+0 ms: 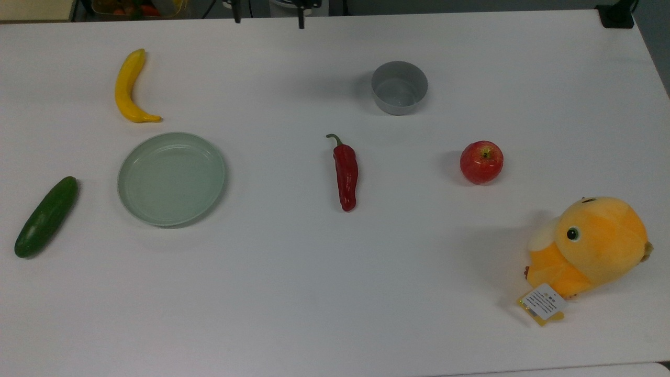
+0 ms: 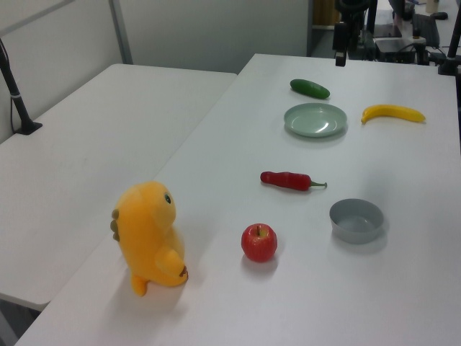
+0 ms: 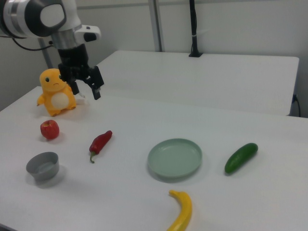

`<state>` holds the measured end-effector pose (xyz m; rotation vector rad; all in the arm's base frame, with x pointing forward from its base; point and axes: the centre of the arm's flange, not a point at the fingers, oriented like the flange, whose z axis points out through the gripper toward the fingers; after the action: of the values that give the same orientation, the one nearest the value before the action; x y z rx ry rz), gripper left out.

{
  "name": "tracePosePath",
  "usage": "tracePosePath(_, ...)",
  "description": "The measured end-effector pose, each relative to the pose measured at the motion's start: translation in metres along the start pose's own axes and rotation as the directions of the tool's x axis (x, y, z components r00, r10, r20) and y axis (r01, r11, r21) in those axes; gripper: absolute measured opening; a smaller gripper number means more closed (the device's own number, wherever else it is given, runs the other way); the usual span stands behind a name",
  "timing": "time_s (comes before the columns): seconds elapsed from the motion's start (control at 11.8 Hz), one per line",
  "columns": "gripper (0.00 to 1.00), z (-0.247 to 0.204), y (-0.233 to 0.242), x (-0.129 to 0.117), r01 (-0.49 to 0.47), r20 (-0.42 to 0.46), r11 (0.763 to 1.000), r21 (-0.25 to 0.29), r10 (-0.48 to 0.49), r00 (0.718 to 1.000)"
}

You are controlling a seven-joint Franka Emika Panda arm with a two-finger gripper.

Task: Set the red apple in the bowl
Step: 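Move the open gripper out over the table toward the grey bowl, then move the gripper past the grey bowl to above the red apple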

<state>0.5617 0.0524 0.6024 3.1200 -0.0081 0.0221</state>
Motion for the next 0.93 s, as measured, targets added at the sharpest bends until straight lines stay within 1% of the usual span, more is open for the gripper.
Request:
tracePosePath(0.17, 1.00, 0.004, -0.036, -0.002, 0.064, 0.004, 0.998, 0.002, -0.064, 0.998)
tracePosePath(0.34, 1.00, 0.018, -0.081, 0.007, 0.122, -0.048, 0.992, 0.012, -0.121, 0.991)
tracePosePath(0.51, 1.00, 0.044, -0.127, 0.020, 0.115, -0.092, 0.993, 0.034, -0.111, 0.989)
tracePosePath(0.68, 1.00, 0.068, -0.172, 0.027, 0.097, -0.135, 0.993, 0.067, -0.087, 0.987)
tracePosePath(0.85, 1.00, 0.088, -0.223, 0.024, 0.063, -0.156, 0.992, 0.110, -0.046, 0.987)
tracePosePath(0.93, 1.00, 0.097, -0.245, 0.018, 0.048, -0.146, 0.991, 0.124, -0.030, 0.989)
